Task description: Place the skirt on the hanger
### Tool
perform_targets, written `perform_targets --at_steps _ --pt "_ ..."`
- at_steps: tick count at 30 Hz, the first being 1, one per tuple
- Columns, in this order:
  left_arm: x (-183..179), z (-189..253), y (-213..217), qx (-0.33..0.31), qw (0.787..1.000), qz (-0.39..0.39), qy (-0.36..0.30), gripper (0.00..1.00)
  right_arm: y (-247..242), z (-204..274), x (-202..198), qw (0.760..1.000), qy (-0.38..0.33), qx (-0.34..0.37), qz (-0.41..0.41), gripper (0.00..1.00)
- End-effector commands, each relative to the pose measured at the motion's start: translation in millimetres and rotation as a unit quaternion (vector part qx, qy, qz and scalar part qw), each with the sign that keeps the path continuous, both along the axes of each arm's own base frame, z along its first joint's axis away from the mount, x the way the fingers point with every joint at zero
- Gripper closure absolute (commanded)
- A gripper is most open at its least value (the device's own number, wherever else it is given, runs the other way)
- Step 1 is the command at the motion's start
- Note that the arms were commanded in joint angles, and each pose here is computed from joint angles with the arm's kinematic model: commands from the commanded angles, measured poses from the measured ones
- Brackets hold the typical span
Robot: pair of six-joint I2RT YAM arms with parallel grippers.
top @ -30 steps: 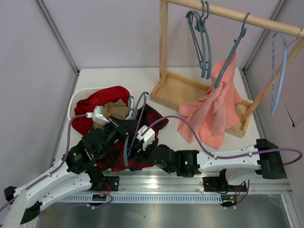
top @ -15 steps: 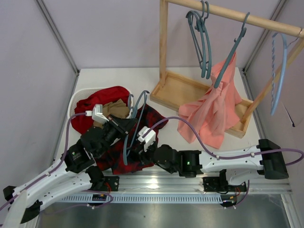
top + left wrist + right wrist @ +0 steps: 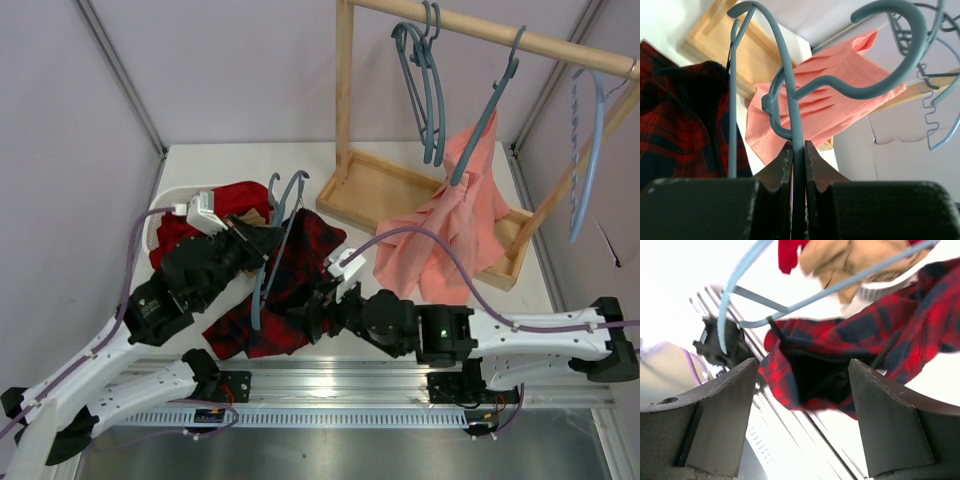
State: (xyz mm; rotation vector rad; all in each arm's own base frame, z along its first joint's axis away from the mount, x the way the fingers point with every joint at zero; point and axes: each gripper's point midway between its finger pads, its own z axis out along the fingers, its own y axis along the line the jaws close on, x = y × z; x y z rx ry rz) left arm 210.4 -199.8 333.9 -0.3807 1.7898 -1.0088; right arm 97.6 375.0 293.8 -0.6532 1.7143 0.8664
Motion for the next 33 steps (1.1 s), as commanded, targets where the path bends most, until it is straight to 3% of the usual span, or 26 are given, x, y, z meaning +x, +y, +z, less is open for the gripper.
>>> perform_targets --at_steps 1,2,3,7,12,16,23,33 --pt "-5 67 17 0.016 0.998 -0.008 -0.067 0.95 -32 32 18 0.998 0.011 0.02 -0.063 0.2" --pt "0 64 15 0.039 0.997 -0.011 -0.062 0.95 -39 35 23 0.997 0.012 0.022 -0.077 0.2" --pt "-6 100 22 0.039 0.994 -0.016 -0.098 0.95 -49 33 33 0.995 0.013 0.014 -0.1 0.2" --pt "-17 132 22 0.094 0.986 -0.056 -0.129 0.96 -82 47 62 0.985 0.024 0.032 -0.17 0.18" --pt "-20 164 31 0.134 0.978 -0.058 -0.152 0.96 -106 84 78 0.976 0.027 0.084 -0.198 0.16" --pt "-20 194 34 0.124 0.976 -0.048 -0.171 0.94 -106 101 82 0.977 0.012 0.089 -0.195 0.12" --pt "-4 199 27 0.125 0.978 -0.033 -0.162 0.94 -76 115 72 0.985 -0.002 0.092 -0.143 0.03" --pt "15 208 -11 0.091 0.97 -0.128 -0.183 0.97 -66 120 78 0.987 -0.039 0.054 -0.144 0.01"
